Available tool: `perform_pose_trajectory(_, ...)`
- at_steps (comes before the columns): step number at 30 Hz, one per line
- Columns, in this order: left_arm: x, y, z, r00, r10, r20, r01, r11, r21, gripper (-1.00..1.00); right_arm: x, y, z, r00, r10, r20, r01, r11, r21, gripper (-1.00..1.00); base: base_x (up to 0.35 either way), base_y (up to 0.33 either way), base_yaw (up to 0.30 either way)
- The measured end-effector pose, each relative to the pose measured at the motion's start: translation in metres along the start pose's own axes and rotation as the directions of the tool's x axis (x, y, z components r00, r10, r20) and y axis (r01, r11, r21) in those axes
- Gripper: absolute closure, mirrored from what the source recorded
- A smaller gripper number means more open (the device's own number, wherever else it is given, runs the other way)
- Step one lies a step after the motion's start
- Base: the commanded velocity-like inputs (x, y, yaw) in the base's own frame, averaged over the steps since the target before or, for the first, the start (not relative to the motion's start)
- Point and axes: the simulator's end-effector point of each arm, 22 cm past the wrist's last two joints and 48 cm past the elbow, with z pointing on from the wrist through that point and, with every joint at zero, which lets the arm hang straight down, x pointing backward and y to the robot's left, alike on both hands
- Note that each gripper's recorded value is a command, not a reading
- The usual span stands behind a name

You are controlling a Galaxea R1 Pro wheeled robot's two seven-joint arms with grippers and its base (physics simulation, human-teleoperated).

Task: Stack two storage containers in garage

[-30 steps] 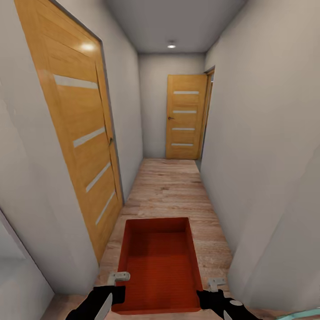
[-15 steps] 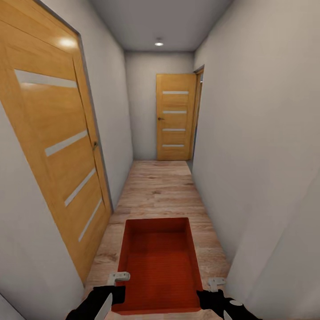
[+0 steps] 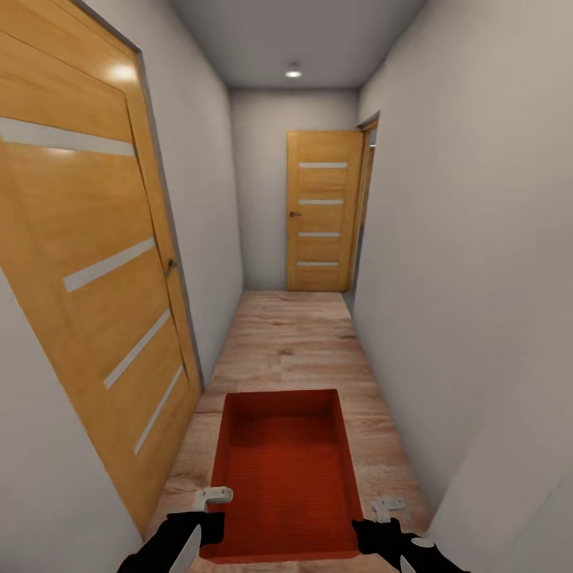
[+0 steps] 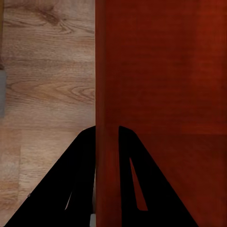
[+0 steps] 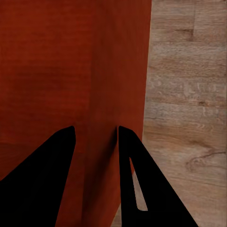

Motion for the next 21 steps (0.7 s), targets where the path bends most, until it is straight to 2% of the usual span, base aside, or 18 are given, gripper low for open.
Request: perform_pose_trajectory(21, -0.0002, 0.0000, 0.0000, 1.000, 0.000, 0.001, 0.000, 1.000, 0.000, 1.00, -0.0004, 0.0000, 0.0000, 1.000, -0.004, 0.001, 0.004, 1.000, 0.000, 1.00, 0.322, 0.000, 0.000)
